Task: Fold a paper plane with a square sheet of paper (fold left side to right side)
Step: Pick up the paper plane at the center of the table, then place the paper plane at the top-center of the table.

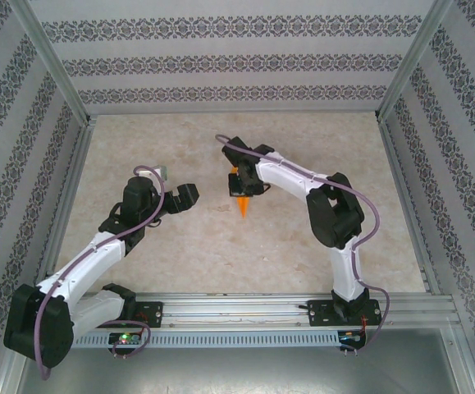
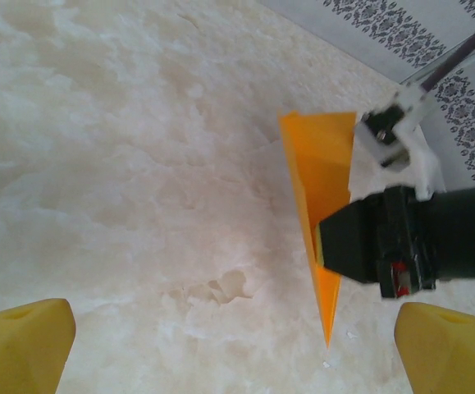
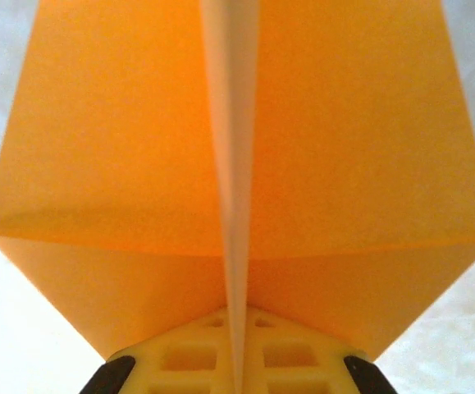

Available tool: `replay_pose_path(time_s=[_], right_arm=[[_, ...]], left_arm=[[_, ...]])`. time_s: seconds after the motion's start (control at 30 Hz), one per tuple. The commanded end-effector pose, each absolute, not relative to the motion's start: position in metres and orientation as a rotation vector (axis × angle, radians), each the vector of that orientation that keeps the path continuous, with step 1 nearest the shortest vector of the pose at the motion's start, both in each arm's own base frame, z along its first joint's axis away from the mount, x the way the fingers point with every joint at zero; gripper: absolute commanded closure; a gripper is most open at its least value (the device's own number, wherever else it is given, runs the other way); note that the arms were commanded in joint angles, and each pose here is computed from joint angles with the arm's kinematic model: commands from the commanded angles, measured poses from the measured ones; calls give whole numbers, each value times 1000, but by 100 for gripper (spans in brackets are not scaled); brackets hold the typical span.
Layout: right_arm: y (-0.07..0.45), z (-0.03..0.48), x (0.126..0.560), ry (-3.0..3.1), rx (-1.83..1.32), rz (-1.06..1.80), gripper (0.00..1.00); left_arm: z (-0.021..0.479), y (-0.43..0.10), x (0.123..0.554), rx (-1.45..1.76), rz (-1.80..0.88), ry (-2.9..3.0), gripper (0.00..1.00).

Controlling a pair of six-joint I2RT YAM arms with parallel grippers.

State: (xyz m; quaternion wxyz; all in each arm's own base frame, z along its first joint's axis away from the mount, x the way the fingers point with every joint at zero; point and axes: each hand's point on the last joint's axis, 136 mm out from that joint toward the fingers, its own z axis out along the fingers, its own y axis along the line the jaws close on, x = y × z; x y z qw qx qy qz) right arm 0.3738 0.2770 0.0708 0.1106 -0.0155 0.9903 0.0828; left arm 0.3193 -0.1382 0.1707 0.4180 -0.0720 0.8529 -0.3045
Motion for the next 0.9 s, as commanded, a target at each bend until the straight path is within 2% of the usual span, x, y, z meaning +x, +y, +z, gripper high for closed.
replay_pose_path(time_s=[0.0,0.3,0.87], right_arm=[[265,77,402,2864,36,131,94],[260,68,453,2863,8,12,95],[254,26,460,2992,-12,2,95]], left_arm=[[180,-132,319,-159,-737,2112,0],[173,-130,311,-175,-758,2128,0],[166,-130,306,-186,-766,2150,0]])
